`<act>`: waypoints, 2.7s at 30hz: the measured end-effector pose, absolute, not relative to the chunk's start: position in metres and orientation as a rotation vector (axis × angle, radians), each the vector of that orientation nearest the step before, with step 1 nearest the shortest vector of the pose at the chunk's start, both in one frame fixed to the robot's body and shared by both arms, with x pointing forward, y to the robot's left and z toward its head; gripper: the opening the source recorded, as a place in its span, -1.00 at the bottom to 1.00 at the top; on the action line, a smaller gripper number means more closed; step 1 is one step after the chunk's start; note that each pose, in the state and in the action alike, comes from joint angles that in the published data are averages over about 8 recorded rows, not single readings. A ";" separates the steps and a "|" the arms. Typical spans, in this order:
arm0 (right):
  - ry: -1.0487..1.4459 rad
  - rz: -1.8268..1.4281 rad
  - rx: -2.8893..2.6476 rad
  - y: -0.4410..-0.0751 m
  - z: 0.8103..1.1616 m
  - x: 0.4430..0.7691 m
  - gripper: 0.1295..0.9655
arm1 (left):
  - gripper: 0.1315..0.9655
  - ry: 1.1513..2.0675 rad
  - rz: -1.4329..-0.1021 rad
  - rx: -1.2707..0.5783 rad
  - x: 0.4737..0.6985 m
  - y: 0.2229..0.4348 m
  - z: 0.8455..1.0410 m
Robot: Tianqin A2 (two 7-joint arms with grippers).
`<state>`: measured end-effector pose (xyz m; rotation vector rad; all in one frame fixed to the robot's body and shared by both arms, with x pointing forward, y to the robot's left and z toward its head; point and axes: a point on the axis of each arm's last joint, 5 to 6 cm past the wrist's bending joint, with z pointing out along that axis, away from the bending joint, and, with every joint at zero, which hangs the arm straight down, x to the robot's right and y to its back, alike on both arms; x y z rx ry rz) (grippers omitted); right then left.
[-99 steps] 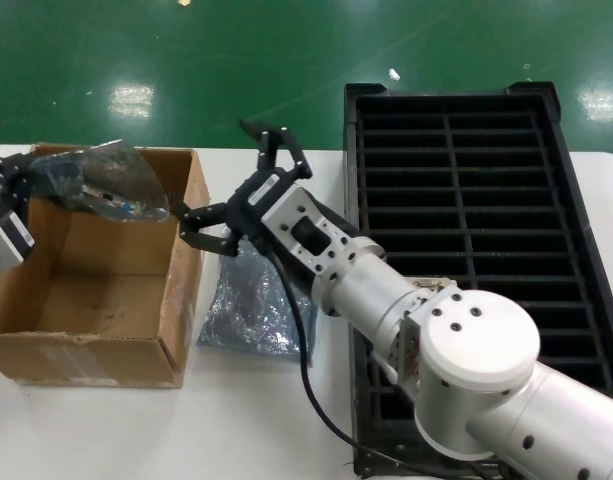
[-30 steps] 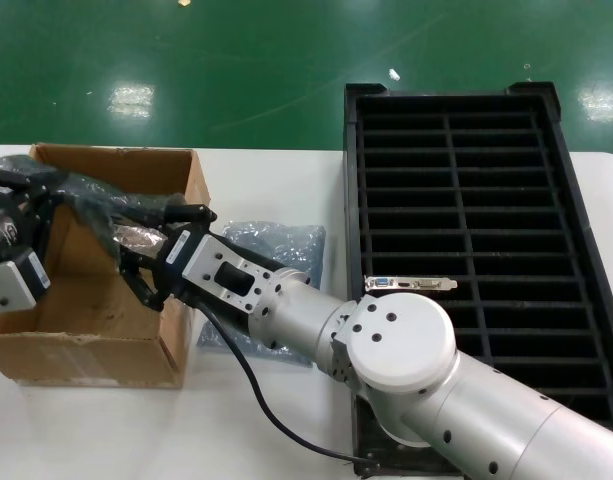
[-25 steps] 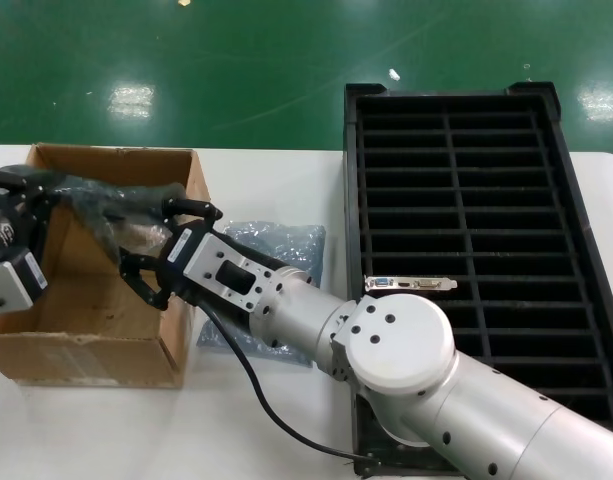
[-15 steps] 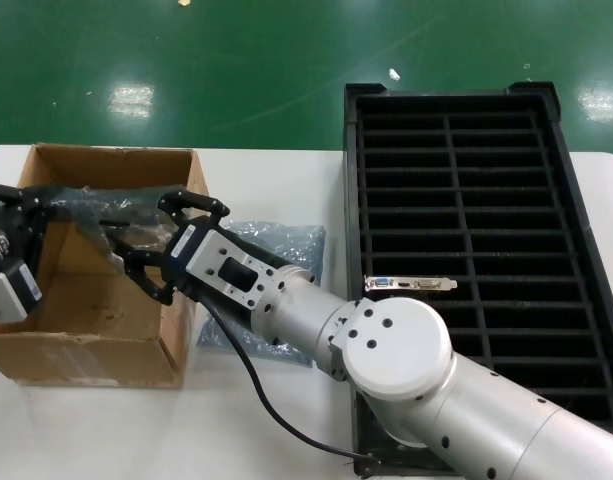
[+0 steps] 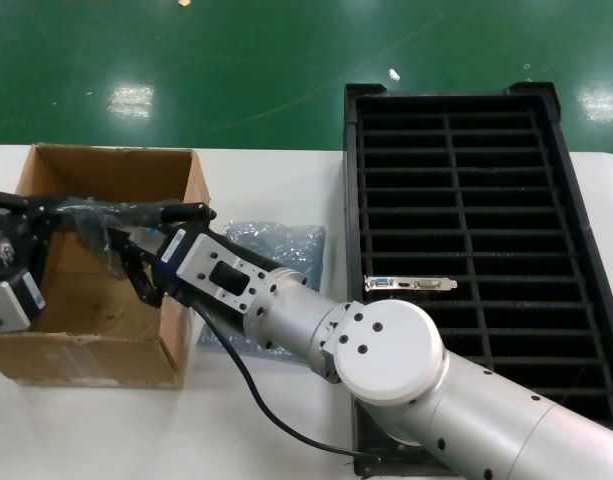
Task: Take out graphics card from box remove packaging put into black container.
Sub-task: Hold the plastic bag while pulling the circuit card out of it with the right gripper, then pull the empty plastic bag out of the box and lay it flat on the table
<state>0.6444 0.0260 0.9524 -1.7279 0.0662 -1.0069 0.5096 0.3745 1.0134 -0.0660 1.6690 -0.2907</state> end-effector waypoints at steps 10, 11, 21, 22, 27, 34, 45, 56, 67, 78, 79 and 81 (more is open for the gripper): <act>0.043 -1.002 -1.734 0.027 0.952 0.642 -0.85 | -0.98 1.644 -0.366 -0.043 0.514 0.364 1.019; 0.044 -1.004 -1.733 0.027 0.952 0.643 -0.85 | -0.98 1.644 -0.363 -0.042 0.515 0.363 1.019; 0.066 -1.031 -1.708 0.018 0.954 0.647 -0.86 | -0.98 1.667 -0.200 -0.052 0.526 0.372 1.009; 0.067 -1.034 -1.706 0.017 0.955 0.647 -0.86 | -0.98 1.669 -0.187 -0.053 0.527 0.372 1.007; 0.067 -1.051 -1.692 0.009 0.959 0.646 -0.86 | -0.98 1.671 -0.138 -0.061 0.532 0.375 1.004; 0.061 -1.098 -1.653 -0.019 0.970 0.637 -0.86 | -0.98 1.652 -0.102 -0.103 0.537 0.383 1.006; 0.218 -1.323 -1.601 -0.130 1.017 0.608 -0.86 | -0.98 1.624 -0.268 -0.215 0.540 0.391 1.010; 0.389 -1.543 -1.620 -0.207 1.059 0.566 -0.86 | -0.98 1.535 -0.957 -0.435 0.542 0.365 1.027; 0.469 -1.674 -1.605 -0.232 1.077 0.538 -0.86 | -0.98 1.413 -1.661 -0.826 0.573 0.321 1.002; 0.526 -1.716 -1.611 -0.242 1.076 0.527 -0.86 | -0.98 1.473 -1.748 -1.223 0.608 0.295 0.938; 0.528 -1.721 -1.612 -0.243 1.077 0.526 -0.86 | -0.98 1.482 -1.743 -1.244 0.609 0.294 0.933; 0.531 -1.732 -1.613 -0.244 1.077 0.526 -0.86 | -0.98 1.500 -1.731 -1.277 0.611 0.291 0.926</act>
